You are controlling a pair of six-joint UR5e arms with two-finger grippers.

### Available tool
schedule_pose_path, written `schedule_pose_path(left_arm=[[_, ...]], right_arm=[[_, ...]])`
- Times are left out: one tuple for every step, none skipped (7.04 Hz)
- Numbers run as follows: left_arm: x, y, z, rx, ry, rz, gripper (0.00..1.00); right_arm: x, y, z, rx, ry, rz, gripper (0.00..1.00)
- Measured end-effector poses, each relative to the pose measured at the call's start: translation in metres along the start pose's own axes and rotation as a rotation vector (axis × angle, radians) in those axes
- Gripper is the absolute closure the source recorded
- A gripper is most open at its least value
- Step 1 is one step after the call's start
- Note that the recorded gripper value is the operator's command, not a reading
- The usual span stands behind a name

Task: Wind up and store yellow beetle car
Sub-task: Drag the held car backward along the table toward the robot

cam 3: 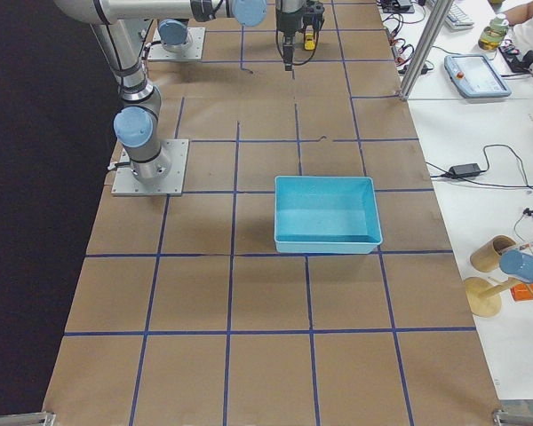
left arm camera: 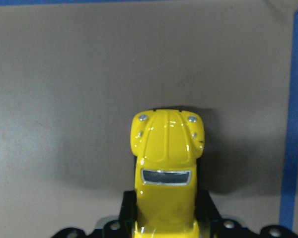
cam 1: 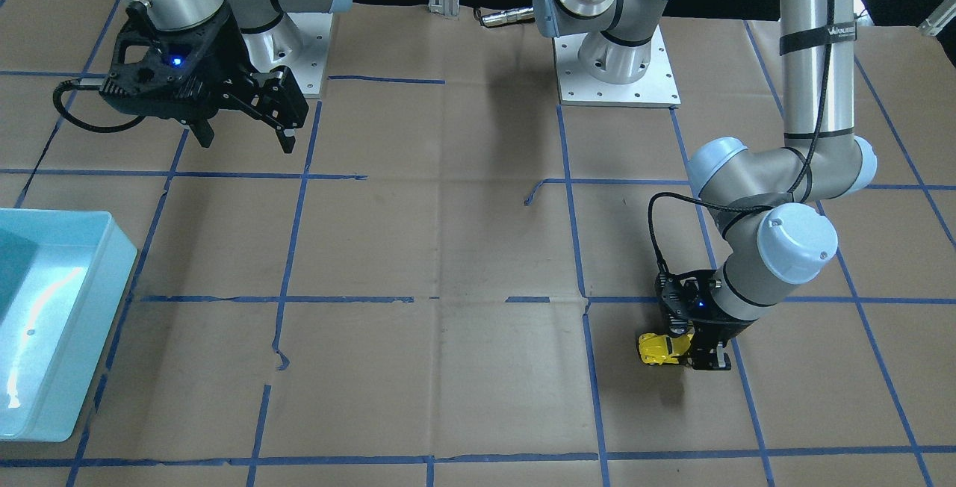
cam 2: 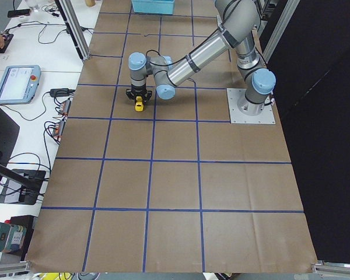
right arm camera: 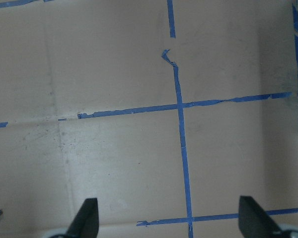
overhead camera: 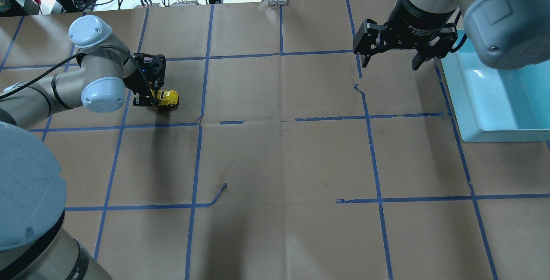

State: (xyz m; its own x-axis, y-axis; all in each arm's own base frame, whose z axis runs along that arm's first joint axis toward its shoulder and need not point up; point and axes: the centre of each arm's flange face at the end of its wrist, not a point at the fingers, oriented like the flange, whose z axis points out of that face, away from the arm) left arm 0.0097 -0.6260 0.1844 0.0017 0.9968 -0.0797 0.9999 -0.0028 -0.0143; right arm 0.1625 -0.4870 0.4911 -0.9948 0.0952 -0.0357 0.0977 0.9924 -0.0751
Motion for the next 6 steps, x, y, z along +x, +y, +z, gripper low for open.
schedule_pose_path(left_arm=[[0.0,0.002,0.0,-0.001,0.0,0.012,0.96],[0.001,0.006,-0.001,-0.002,0.0,0.015,0.96],[0.002,0.011,-0.001,-0.002,0.0,0.016,0.95],[0.002,0.015,-0.001,-0.001,0.0,0.018,0.94],[0.003,0.016,-0.001,-0.001,0.0,0.019,0.66],[0.002,0.016,-0.001,0.0,0.0,0.019,0.01]], right_arm=[[0.0,0.0,0.0,0.001,-0.001,-0.001,0.0],[0.0,0.0,-0.001,0.002,-0.001,-0.001,0.0],[-0.001,0.0,-0.002,0.004,-0.001,-0.001,0.0],[-0.001,0.0,-0.003,0.007,-0.001,-0.003,0.0],[-0.002,0.0,-0.005,0.01,-0.001,-0.004,0.0],[-0.002,-0.001,-0.006,0.013,-0.001,-0.005,0.0]])
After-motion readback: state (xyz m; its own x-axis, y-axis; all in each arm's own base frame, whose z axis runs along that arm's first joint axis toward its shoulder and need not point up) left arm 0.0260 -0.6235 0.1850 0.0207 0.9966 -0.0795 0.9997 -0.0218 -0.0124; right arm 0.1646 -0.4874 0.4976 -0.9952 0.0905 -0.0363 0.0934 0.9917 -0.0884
